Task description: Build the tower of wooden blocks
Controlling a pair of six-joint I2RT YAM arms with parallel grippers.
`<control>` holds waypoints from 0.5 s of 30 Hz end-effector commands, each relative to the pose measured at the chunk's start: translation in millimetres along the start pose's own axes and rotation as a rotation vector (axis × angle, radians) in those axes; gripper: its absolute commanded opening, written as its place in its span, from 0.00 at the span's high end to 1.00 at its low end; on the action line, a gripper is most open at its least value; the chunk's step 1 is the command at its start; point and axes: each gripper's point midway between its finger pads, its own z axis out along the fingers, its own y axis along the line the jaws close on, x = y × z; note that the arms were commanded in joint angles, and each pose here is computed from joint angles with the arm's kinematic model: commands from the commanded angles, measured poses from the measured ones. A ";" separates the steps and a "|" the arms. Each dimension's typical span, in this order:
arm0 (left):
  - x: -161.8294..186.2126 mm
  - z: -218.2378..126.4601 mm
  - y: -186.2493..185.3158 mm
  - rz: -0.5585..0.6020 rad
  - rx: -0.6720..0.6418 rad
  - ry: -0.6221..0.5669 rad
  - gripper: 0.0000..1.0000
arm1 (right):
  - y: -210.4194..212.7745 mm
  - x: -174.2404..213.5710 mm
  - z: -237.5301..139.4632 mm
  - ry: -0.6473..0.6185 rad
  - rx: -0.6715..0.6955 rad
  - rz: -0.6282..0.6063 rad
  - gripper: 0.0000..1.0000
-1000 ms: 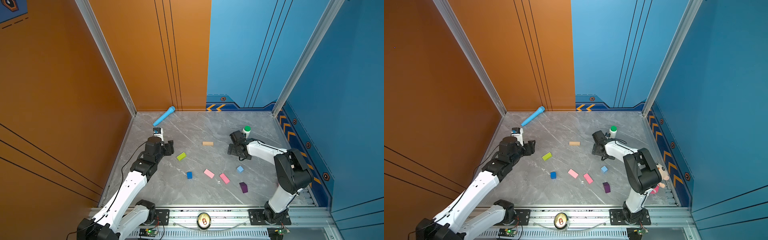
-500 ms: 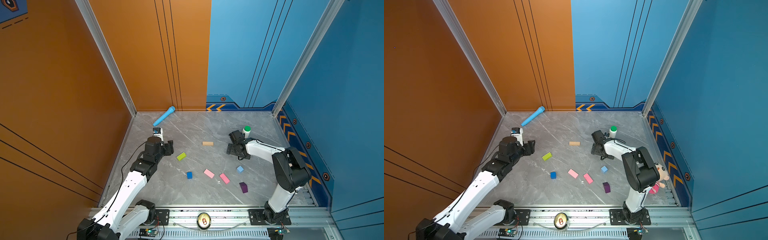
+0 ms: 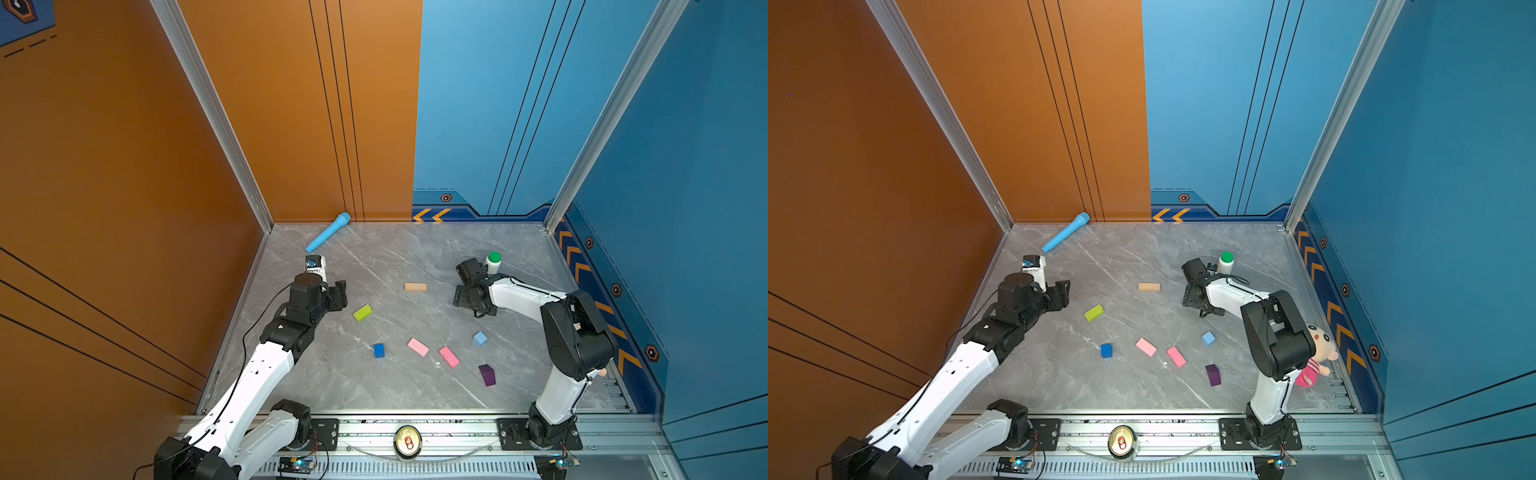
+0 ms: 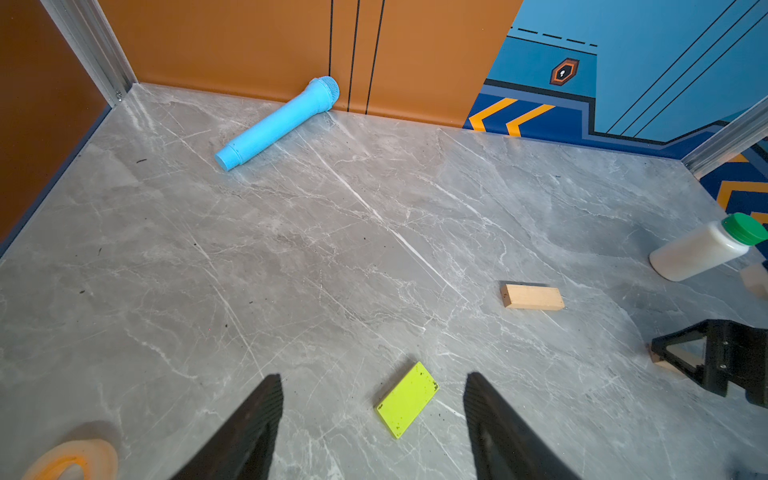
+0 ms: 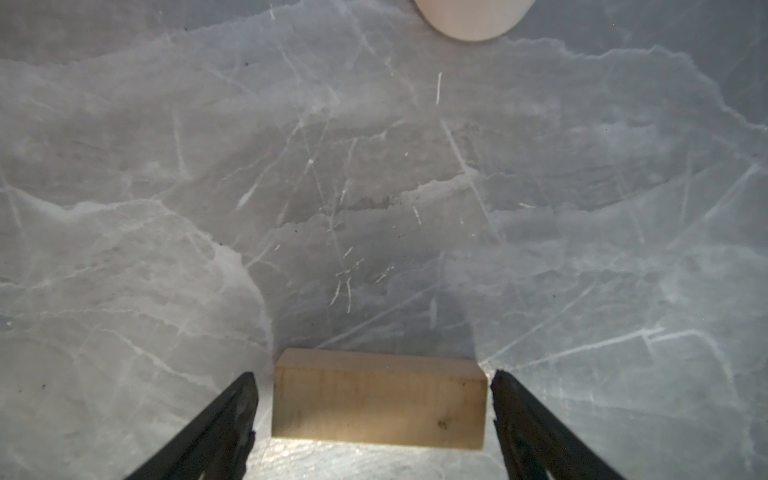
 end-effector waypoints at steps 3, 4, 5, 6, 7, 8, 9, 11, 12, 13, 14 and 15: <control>2.7 -1.2 3.8 0.008 -0.005 0.003 0.29 | -0.1 3.8 2.6 0.020 0.009 0.006 0.11; 2.7 -1.2 3.7 0.007 -0.005 0.003 0.29 | 0.0 3.9 2.7 0.021 0.009 0.007 0.11; 2.7 -1.1 3.8 0.008 -0.005 0.003 0.29 | -0.4 4.7 3.4 0.023 0.011 0.006 0.11; 2.7 -1.4 3.5 0.008 -0.004 0.003 0.29 | -0.3 4.7 3.4 0.023 0.010 0.007 0.11; 2.6 -1.6 3.6 0.008 -0.004 0.002 0.29 | -0.2 4.9 3.7 0.023 0.010 0.008 0.11; 2.3 -1.7 3.4 0.008 -0.004 0.002 0.29 | -0.3 5.4 3.8 0.024 0.010 0.009 0.11; 2.4 -1.6 3.4 0.008 -0.004 0.001 0.29 | 0.0 5.1 3.9 0.024 0.009 0.010 0.11; 3.0 -1.3 3.7 0.008 -0.004 0.004 0.29 | 0.1 5.3 4.2 0.024 0.009 0.011 0.11; 2.7 -1.4 3.7 0.008 -0.004 0.003 0.29 | 0.1 5.7 4.4 0.026 0.009 0.010 0.11; 2.3 -1.8 3.6 0.008 -0.004 0.001 0.29 | -0.3 6.2 5.0 0.027 0.011 0.010 0.11; 2.1 -1.9 3.7 0.007 -0.004 0.000 0.29 | 0.1 6.1 5.0 0.027 0.008 0.010 0.11; 3.0 -1.7 3.7 0.008 -0.004 0.002 0.29 | -0.2 6.8 5.5 0.029 0.010 0.009 0.11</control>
